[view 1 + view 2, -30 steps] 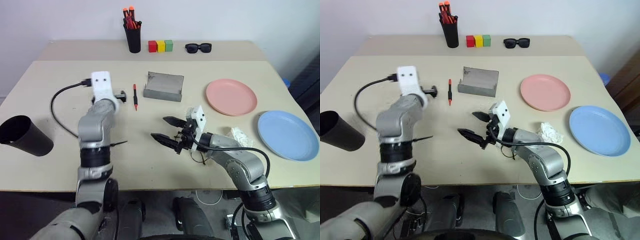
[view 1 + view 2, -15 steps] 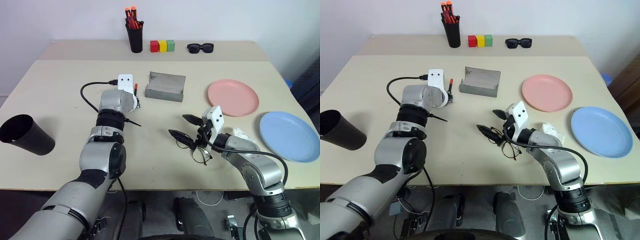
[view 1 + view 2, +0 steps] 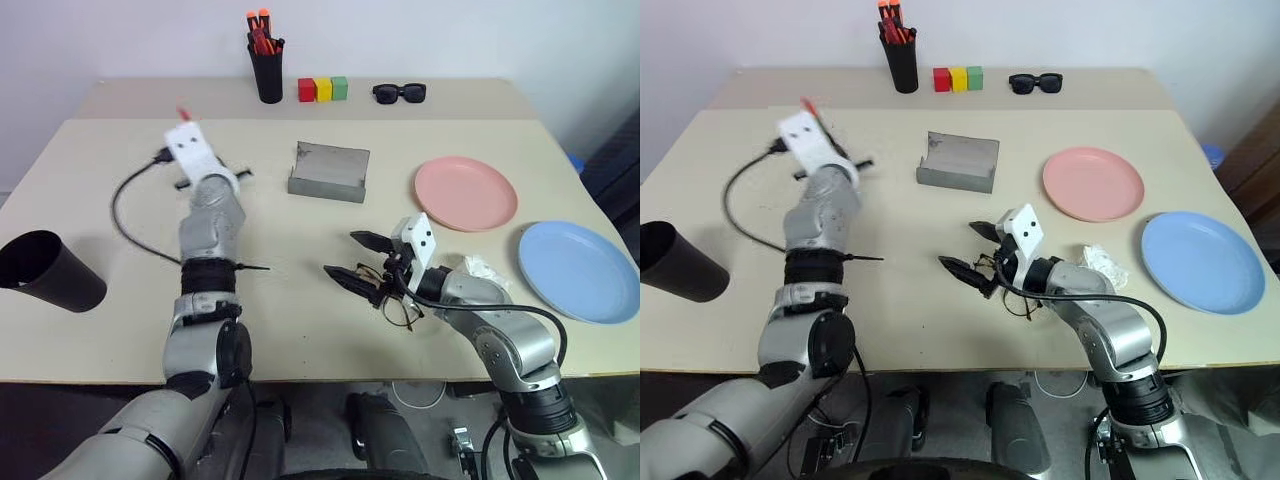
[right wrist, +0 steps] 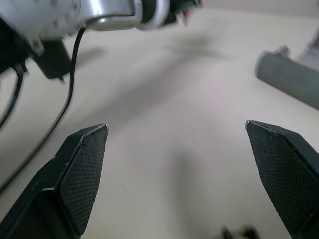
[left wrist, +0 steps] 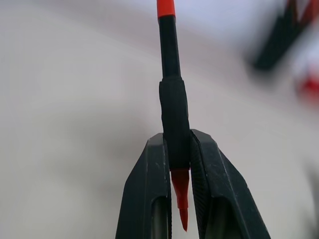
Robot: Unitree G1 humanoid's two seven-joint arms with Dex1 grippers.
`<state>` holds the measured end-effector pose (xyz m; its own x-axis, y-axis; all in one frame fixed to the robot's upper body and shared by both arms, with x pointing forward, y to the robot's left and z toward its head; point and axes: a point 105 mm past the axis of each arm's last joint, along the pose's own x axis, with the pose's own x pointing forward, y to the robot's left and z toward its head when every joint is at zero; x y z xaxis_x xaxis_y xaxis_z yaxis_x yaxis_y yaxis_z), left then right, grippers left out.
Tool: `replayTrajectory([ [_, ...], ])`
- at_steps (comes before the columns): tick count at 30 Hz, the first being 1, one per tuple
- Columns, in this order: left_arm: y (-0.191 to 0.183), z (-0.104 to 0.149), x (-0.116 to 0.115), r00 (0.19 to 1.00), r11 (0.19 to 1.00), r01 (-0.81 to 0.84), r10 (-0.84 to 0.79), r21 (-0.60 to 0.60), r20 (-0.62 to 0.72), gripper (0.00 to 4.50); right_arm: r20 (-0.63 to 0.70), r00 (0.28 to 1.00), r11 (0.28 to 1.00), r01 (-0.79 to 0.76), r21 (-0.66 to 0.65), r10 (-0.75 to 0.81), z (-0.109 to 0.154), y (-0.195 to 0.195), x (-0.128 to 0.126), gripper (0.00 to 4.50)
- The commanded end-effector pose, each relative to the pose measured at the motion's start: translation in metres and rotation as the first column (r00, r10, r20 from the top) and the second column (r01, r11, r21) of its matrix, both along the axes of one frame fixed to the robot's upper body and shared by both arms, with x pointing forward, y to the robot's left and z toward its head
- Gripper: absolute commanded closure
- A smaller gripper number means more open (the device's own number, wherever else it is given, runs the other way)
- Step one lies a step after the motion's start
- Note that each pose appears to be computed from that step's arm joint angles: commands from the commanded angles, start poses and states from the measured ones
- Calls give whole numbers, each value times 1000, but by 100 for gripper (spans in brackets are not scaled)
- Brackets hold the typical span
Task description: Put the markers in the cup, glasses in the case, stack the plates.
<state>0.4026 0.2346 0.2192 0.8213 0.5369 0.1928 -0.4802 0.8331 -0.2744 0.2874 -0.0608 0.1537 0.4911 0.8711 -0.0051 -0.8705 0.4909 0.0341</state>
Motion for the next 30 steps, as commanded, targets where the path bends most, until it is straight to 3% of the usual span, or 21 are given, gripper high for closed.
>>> replayTrajectory([
  [1, 15, 54, -65, 946, 940, -244, 176, 240, 272, 446, 49, 991, 989, -125, 84, 122, 24, 17, -15, 0],
  [3, 23, 49, -92, 930, 898, -318, 233, 305, 283, 446, 39, 978, 966, -208, 154, 205, 36, 26, -23, 0],
  [7, 50, 24, -133, 905, 850, -421, 370, 318, 209, 446, 54, 937, 912, -348, 215, 345, 52, 46, -40, 0],
  [13, 86, 3, -169, 846, 774, -527, 519, 352, 127, 446, 32, 908, 875, -412, 254, 418, 57, 55, -43, 0],
  [30, 113, -20, -162, 845, 782, -514, 531, 351, 55, 446, 23, 905, 865, -414, 285, 425, 58, 62, -44, 0],
])
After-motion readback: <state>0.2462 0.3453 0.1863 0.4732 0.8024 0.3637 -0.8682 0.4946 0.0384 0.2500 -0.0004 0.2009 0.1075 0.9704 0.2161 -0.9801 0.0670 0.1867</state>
